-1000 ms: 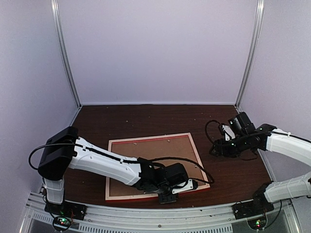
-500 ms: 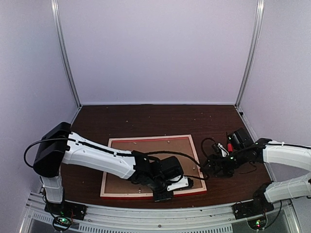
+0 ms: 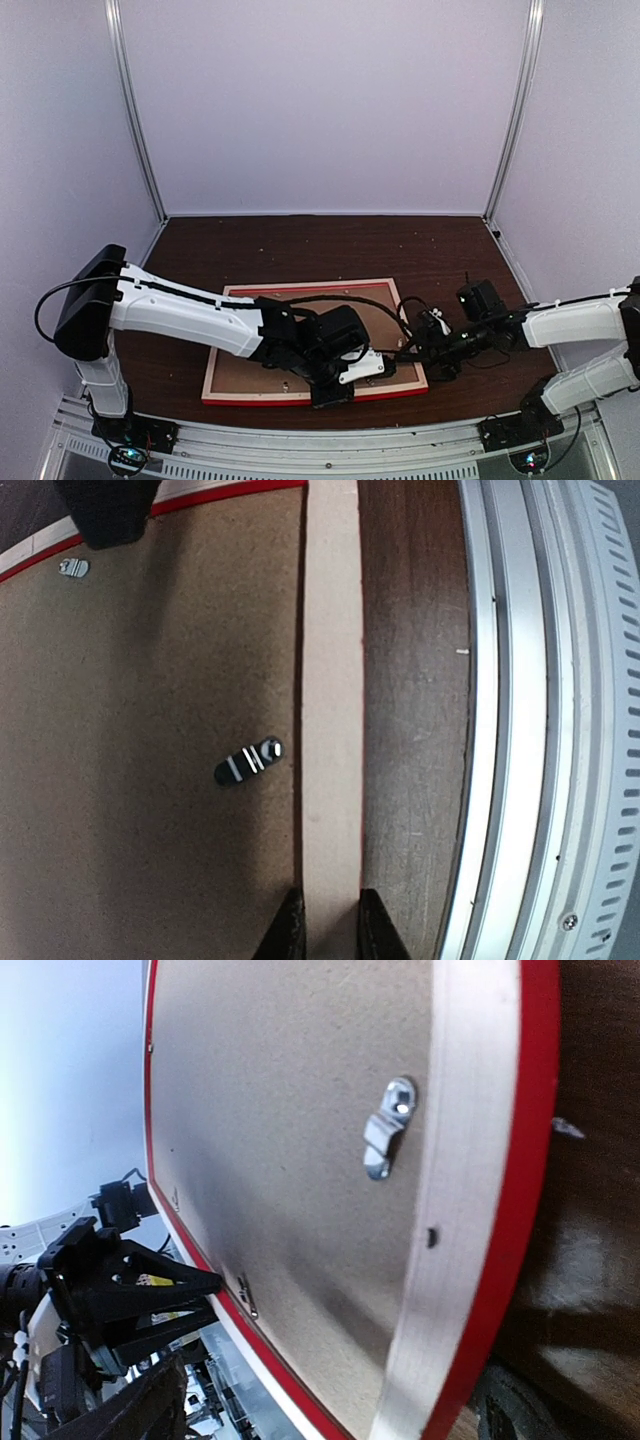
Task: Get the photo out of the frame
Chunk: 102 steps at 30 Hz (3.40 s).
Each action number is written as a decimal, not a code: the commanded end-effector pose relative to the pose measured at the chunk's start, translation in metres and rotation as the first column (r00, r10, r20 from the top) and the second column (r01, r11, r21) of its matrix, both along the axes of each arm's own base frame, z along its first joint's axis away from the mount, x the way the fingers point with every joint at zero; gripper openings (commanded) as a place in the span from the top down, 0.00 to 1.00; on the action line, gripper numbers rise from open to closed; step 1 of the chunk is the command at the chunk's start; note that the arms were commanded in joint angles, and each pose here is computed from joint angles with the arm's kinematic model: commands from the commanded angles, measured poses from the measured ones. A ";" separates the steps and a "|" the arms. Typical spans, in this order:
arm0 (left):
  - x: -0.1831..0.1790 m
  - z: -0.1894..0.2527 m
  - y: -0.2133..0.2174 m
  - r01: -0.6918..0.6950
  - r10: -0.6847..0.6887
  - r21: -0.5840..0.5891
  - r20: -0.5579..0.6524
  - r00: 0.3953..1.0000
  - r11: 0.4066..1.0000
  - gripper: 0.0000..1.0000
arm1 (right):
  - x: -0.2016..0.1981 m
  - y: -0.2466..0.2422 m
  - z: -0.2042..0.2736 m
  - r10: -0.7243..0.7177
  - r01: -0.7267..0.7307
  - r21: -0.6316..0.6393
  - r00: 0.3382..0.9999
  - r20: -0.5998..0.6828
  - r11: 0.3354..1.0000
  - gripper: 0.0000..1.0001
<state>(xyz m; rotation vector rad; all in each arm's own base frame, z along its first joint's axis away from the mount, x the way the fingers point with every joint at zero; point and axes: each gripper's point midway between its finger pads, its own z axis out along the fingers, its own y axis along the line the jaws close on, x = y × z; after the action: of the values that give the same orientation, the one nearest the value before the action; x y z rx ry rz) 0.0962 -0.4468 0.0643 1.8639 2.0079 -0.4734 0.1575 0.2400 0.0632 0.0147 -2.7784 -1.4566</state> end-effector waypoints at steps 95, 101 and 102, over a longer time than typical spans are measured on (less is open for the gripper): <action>0.156 0.117 0.202 -0.687 0.760 -0.328 0.233 0.606 0.649 0.06 | 0.130 -0.072 0.291 0.325 0.459 -0.558 0.492 0.808 0.692 1.00; 0.170 0.119 0.239 -0.788 0.854 -0.329 0.206 0.478 0.520 0.07 | 0.131 -0.051 0.299 0.457 0.476 -0.624 0.427 0.780 0.620 1.00; 0.172 0.119 0.246 -0.804 0.868 -0.328 0.202 0.453 0.496 0.07 | 0.131 -0.046 0.299 0.472 0.479 -0.631 0.420 0.775 0.610 1.00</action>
<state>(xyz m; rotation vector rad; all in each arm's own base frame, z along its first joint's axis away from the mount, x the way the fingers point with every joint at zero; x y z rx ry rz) 0.2608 -0.2276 0.1798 0.7173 2.1719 -0.0553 0.2753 0.2141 0.3596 1.0198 -3.9338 -0.4092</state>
